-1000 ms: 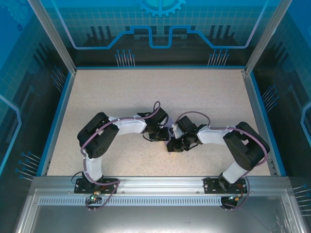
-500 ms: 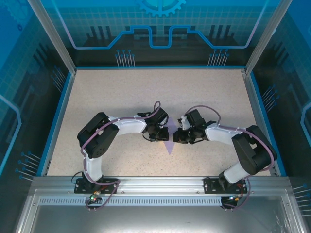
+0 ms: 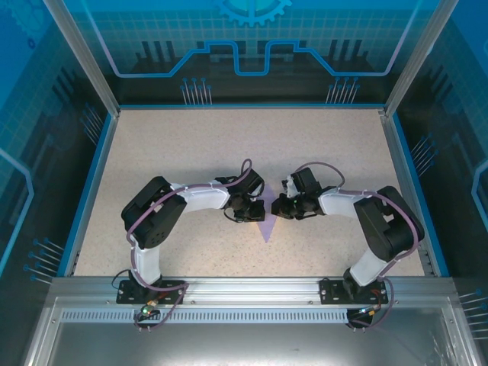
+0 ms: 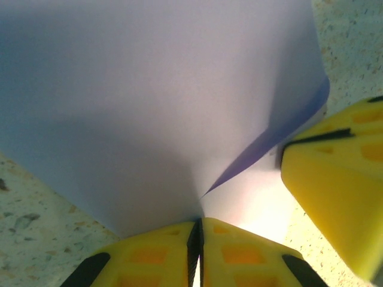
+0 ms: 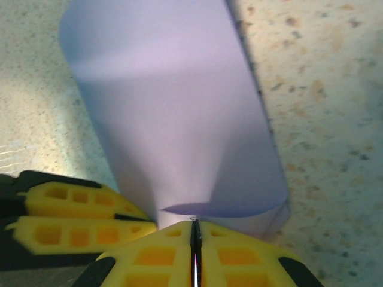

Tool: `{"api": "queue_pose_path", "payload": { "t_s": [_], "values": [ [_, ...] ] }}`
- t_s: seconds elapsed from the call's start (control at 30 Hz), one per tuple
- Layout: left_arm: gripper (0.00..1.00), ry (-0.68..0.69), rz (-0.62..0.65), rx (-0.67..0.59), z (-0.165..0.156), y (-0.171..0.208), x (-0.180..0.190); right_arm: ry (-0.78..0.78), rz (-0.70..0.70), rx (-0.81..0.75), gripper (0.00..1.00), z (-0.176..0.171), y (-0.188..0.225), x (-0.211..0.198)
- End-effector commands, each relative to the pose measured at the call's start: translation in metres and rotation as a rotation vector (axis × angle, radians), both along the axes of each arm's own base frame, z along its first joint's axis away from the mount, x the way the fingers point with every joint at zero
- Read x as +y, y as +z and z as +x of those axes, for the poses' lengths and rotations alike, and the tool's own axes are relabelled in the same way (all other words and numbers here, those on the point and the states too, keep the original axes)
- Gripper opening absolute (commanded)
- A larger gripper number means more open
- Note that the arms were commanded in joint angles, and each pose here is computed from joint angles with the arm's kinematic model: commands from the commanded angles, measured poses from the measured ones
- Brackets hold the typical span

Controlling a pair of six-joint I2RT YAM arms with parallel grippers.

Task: Fold a paper plane with a square sheet of paper (pick it up from the middle)
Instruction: Third fold the triangle at the center of the table.

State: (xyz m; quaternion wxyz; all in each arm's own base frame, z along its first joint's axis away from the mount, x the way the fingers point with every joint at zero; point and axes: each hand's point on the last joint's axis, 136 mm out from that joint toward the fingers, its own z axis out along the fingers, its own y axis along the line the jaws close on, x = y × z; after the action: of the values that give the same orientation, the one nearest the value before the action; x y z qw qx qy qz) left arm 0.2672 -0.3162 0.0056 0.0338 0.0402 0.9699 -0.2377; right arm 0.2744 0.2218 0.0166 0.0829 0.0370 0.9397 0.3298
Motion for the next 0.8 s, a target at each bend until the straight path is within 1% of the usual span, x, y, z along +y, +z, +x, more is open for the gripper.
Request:
{"api": "queue_pose_path", "payload": {
  "t_s": [0.0,0.17,0.3,0.47,0.57,0.77],
  "values": [
    [0.13,0.014,0.270,0.116,-0.033,-0.070,0.059,-0.022,-0.037,-0.024,0.11,0.014,-0.004,-0.010],
    [0.13,0.014,0.278,0.117,-0.035,-0.071,0.062,-0.051,-0.105,-0.035,0.12,0.020,-0.009,-0.028],
    [0.13,0.016,0.273,0.116,-0.035,-0.070,0.061,-0.064,-0.132,-0.042,0.12,0.024,-0.008,-0.036],
    [0.13,0.010,0.262,0.109,-0.032,-0.066,0.057,-0.065,-0.120,-0.066,0.13,0.028,0.007,-0.037],
    [0.14,0.009,0.243,0.098,-0.027,-0.059,0.051,-0.060,-0.108,-0.080,0.15,0.028,0.018,-0.036],
    [0.15,0.005,0.199,0.059,-0.015,-0.037,0.039,-0.058,-0.076,-0.069,0.24,0.019,0.031,-0.037]
  ]
}}
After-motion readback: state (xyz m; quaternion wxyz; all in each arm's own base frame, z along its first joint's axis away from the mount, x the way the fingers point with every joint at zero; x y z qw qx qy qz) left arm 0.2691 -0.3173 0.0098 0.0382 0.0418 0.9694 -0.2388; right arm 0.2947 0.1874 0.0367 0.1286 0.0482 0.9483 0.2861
